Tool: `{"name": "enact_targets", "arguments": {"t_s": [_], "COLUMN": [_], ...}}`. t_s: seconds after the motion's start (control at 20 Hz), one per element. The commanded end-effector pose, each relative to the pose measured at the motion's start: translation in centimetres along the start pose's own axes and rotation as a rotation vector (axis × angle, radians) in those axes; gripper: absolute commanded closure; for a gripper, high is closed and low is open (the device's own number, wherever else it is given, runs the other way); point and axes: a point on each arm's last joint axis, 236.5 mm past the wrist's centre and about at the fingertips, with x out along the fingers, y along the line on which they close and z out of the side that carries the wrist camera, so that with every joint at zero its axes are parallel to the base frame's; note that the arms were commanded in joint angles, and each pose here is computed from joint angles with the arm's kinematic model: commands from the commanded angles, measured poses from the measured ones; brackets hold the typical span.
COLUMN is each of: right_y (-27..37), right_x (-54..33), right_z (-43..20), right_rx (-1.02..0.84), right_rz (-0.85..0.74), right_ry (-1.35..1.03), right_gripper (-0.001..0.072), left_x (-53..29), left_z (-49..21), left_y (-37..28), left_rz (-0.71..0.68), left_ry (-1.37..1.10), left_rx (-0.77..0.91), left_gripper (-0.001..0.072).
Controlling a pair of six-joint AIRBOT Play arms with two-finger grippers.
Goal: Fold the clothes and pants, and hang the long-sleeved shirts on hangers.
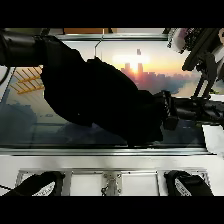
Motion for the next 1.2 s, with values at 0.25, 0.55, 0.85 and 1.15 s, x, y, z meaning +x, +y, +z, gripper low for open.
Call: {"name": "enact_targets", "arguments": {"t_s": [0.25,0.55,0.85,1.15], "right_y": [-0.3,-0.3,-0.3,-2.1], "right_x": [0.2,0.2,0.2,-1.2], "right_z": [0.2,0.2,0.2,2.7], "right_rx": [0.005,0.005,0.005,-0.040], "right_rz": [-0.005,-0.005,-0.006,-0.114], "right_ry": [-0.008,-0.008,-0.008,-0.092], "right_gripper": [0.0697,0.0697,0.0697,0.0697], "left_x": [1.8,-0.5,-6.7,-12.1], "left_z": [-0.8,-1.4,1.3,2.1], "left_y": [-2.7,0.6,1.9,4.6], "left_rz": [-0.078,0.007,0.116,0.271], "left_ry": [0.104,0.051,-0.144,-0.271], "left_rx": [0.063,-0.017,-0.022,-0.059], "left_gripper": [0.0692,0.0202,0.0202,0.0203]}}
